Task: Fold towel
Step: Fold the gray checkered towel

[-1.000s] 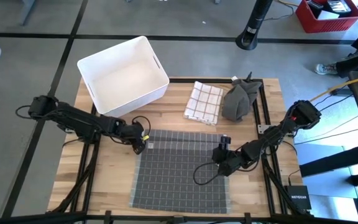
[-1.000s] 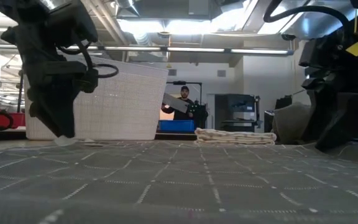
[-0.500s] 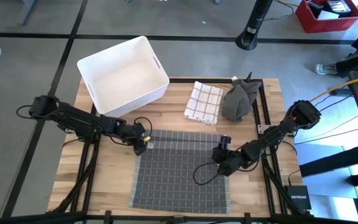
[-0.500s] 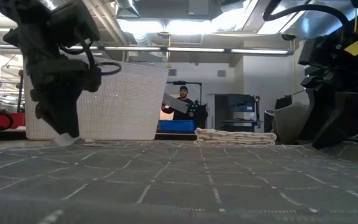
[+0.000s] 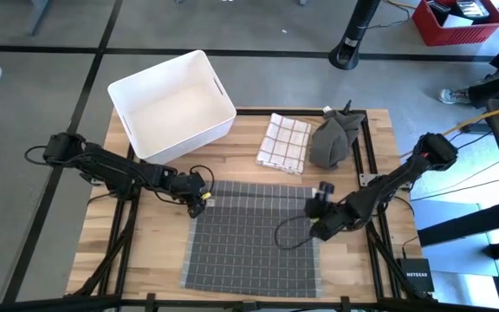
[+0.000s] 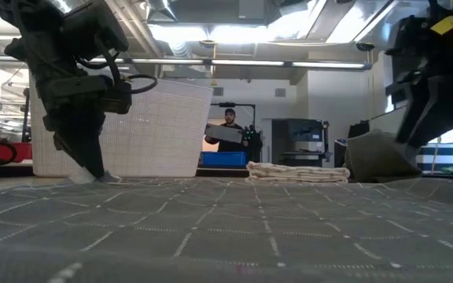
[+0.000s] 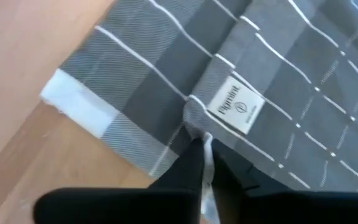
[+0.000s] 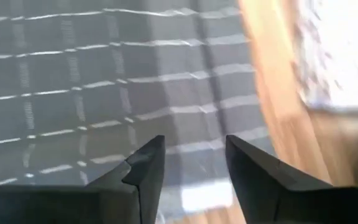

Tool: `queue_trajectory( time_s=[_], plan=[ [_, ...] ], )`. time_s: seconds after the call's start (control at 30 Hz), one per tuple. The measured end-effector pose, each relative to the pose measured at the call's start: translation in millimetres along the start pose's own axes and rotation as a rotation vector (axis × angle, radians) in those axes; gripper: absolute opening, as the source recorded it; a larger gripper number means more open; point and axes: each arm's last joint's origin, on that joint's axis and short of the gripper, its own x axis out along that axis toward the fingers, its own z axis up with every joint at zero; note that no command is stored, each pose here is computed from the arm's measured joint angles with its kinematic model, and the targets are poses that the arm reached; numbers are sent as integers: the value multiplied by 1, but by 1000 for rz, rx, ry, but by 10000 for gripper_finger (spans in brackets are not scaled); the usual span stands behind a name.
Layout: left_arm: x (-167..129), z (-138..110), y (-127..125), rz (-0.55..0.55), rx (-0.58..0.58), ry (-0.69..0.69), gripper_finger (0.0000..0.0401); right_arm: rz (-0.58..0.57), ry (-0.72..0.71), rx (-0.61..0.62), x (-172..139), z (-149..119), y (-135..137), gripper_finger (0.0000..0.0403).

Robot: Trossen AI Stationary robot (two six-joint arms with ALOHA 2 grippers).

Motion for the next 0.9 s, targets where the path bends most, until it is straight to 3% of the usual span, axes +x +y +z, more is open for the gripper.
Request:
queue_trajectory(
  time_s=[0.3, 0.5, 0.67, 0.9],
  plan=[
    [-13, 0, -14, -57, 77, -42, 15, 9, -33, 486, 2, -49, -42, 152],
    [-13, 0, -14, -46, 89, -54, 4, 137, -72, 835, 19, -74, -51, 152],
    [-13, 0, -14, -42, 92, -58, 14, 182, -96, 917, 28, -81, -50, 152],
    [-13, 0, -14, -42, 92, -59, 7, 182, -110, 923, 28, -81, -50, 152]
  ],
)
